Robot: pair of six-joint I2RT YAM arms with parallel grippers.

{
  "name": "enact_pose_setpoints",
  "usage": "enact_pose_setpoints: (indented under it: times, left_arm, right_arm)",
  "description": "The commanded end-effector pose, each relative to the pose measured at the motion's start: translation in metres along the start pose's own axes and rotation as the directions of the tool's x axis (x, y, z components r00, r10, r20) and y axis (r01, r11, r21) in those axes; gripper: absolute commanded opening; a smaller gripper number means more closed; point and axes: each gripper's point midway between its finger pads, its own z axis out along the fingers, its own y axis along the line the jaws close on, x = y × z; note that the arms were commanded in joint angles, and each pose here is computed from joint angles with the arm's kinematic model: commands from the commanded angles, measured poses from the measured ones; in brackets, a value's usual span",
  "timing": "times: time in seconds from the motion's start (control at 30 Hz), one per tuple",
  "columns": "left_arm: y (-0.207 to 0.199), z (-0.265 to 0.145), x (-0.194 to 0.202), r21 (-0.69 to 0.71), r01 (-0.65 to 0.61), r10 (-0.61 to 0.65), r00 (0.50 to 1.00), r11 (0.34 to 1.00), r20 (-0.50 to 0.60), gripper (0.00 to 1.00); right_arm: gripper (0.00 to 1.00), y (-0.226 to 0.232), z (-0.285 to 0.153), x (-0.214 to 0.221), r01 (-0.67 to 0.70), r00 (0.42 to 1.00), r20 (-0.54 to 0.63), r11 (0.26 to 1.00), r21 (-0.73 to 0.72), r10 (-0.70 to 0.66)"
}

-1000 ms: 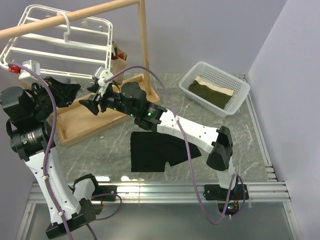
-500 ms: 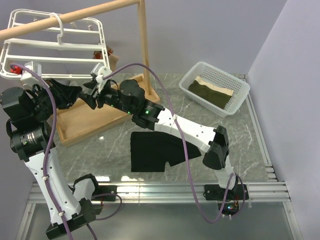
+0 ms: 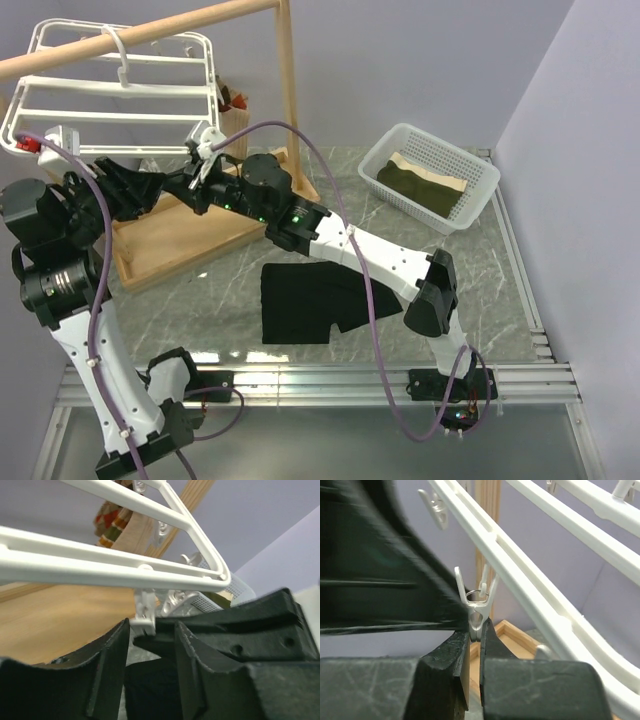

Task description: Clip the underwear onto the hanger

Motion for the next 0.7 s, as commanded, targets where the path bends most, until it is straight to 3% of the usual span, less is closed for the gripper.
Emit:
enact_pose_setpoints:
  times: [0.0, 0.13, 0.3, 0.47, 0.67]
  left_arm:
    - [-0.02, -0.017, -0.009, 0.008, -0.016, 0.015, 0.997, 1.0, 0.073, 0.5]
    - [-0.021, -0.028, -0.024, -0.038, -0.025, 0.032, 0.98, 0.999, 0.199, 0.57]
    - [-0.039, -0.034, -0.037, 0.035, -0.06, 0.047, 0.954, 0.998, 0.298, 0.53]
    - [-0.052, -0.027, -0.026, 0.176, -0.044, -0.004, 0.965, 0.983, 0.263, 0.43]
    - [-0.061, -0.025, -0.029, 0.27, -0.1, 0.007, 0.946, 0.958, 0.325, 0.46]
  right_arm:
    - [0.0, -0.01, -0.003, -0.039, -0.071, 0.993, 0.093, 0.997, -0.016, 0.072]
    - [0.0, -0.009, -0.008, -0.044, -0.142, 0.985, 0.089, 0.988, -0.063, 0.147]
    - [0.0, -0.005, -0.014, -0.05, -0.222, 0.969, 0.078, 0.965, -0.137, 0.234]
    - [0.0, 0.003, -0.021, -0.054, -0.29, 0.95, 0.055, 0.934, -0.209, 0.307]
    - [0.0, 0.005, -0.028, -0.06, -0.379, 0.915, 0.033, 0.884, -0.274, 0.402]
